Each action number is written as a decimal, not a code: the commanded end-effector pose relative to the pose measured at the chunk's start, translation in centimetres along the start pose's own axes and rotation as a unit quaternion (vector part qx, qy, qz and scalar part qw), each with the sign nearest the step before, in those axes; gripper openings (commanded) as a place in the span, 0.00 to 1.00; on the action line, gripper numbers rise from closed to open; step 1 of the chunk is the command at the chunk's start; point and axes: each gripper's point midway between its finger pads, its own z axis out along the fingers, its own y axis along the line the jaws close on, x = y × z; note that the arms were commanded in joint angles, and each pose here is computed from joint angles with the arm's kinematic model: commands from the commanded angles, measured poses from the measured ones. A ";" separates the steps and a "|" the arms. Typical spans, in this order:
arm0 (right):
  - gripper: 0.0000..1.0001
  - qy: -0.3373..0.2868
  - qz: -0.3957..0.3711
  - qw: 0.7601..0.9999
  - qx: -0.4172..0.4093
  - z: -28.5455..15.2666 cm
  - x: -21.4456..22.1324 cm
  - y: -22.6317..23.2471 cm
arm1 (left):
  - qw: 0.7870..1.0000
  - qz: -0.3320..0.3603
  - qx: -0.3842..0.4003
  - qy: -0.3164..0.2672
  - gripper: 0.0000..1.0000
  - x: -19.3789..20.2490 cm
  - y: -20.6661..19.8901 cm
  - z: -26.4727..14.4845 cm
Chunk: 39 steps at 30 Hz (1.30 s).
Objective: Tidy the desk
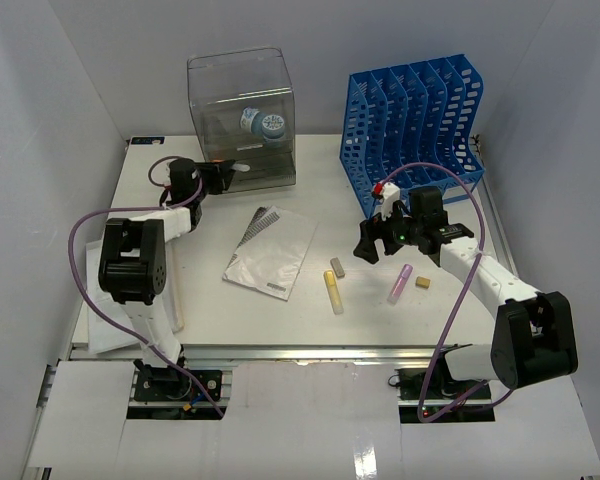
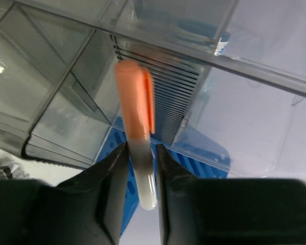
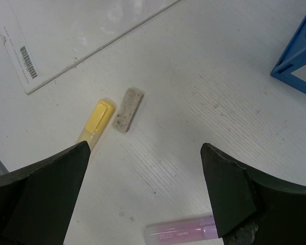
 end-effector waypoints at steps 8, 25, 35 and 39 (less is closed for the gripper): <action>0.90 -0.015 -0.045 0.995 -0.088 -0.4 -0.5 2.5 | 0.997 0.022 0.063 0.038 0.78 1.6 -4.4 -1.3; 0.95 0.273 -0.126 0.951 -0.067 1.9 9.3 10.0 | 0.909 0.382 0.128 0.110 0.98 0.1 -0.5 -20.3; 0.98 0.263 -0.076 0.961 0.034 5.6 9.8 9.1 | 0.839 0.537 -0.033 -0.076 0.98 -4.6 3.9 -26.8; 0.95 0.270 -0.075 0.960 0.027 6.4 10.2 9.6 | 0.826 0.553 -0.035 -0.105 0.98 -4.9 2.9 -28.2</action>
